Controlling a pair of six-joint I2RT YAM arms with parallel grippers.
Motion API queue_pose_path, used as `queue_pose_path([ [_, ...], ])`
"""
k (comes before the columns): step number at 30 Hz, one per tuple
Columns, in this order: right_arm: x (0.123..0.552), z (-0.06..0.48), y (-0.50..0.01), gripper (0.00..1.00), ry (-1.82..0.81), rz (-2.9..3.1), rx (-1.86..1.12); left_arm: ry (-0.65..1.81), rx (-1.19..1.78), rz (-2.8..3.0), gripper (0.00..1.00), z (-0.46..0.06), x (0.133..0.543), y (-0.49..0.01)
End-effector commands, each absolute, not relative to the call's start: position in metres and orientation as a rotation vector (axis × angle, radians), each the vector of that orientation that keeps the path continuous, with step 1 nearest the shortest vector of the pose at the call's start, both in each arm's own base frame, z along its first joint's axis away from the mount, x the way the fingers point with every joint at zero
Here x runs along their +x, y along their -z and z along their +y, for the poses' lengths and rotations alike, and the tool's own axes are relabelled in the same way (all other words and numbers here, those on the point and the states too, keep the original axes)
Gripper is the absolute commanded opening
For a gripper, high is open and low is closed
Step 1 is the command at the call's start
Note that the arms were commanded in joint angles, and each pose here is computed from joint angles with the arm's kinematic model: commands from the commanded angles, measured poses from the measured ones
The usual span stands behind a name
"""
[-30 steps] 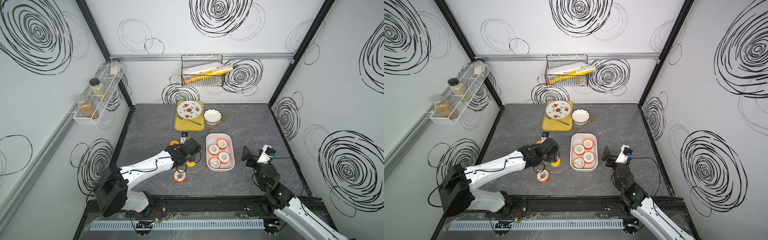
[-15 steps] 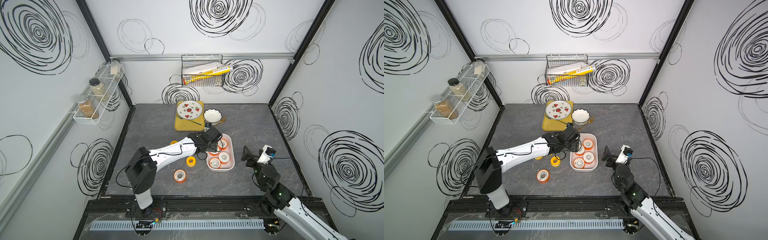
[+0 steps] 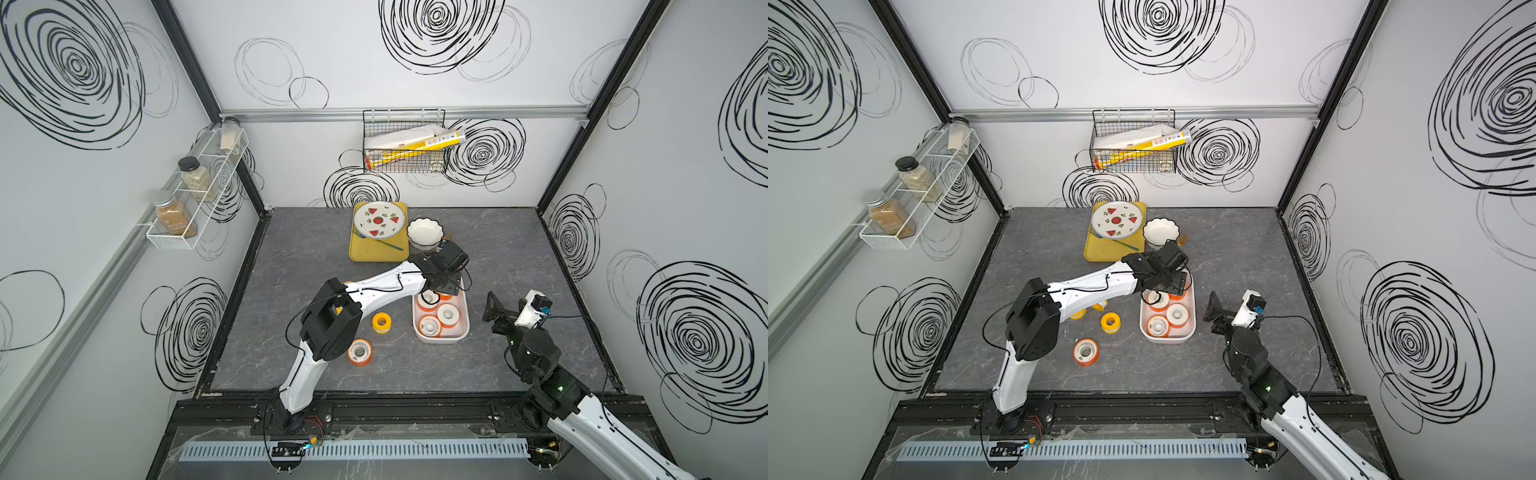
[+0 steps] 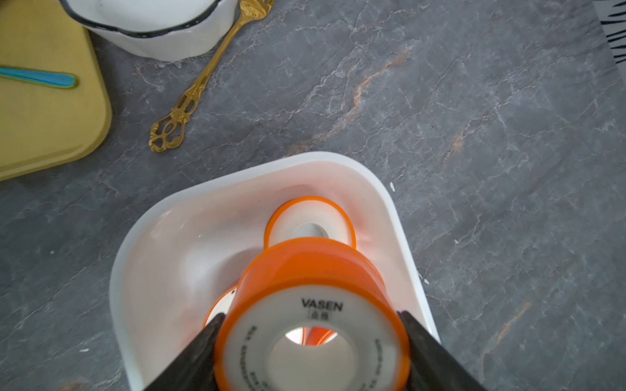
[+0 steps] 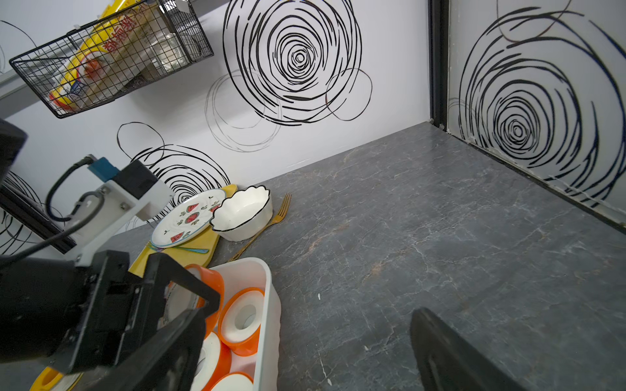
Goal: Put the sealing tape into the storage box
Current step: Place the sealing tape in the storage box.
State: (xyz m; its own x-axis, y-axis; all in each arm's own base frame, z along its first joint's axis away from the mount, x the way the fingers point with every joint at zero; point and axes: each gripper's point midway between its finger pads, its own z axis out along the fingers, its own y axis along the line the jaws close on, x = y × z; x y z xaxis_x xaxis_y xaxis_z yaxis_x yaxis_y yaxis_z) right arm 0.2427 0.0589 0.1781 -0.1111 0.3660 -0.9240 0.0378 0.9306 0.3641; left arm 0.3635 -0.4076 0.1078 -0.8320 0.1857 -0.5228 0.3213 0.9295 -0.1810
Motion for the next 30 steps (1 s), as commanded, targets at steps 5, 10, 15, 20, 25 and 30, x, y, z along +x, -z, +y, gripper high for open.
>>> queue_pose_path([
  [5,0.242,0.054,-0.174,0.99,-0.271,1.668,0.334,0.395,0.412,2.576,0.69,-0.429,0.371,-0.102],
  [10,0.242,0.054,-0.174,0.99,-0.270,1.669,0.333,0.353,0.404,2.579,0.69,-0.428,0.375,-0.096],
  [15,0.242,0.054,-0.174,0.99,-0.270,1.668,0.333,0.321,0.400,2.585,0.70,-0.425,0.379,-0.089],
  [20,0.242,0.054,-0.173,0.99,-0.269,1.669,0.333,0.326,0.405,2.594,0.70,-0.426,0.381,-0.083],
  [25,0.242,0.054,-0.173,0.99,-0.270,1.668,0.333,0.304,0.407,2.595,0.71,-0.426,0.384,-0.079],
  [30,0.242,0.054,-0.173,0.99,-0.269,1.669,0.333,0.297,0.406,2.582,0.74,-0.424,0.389,-0.080],
])
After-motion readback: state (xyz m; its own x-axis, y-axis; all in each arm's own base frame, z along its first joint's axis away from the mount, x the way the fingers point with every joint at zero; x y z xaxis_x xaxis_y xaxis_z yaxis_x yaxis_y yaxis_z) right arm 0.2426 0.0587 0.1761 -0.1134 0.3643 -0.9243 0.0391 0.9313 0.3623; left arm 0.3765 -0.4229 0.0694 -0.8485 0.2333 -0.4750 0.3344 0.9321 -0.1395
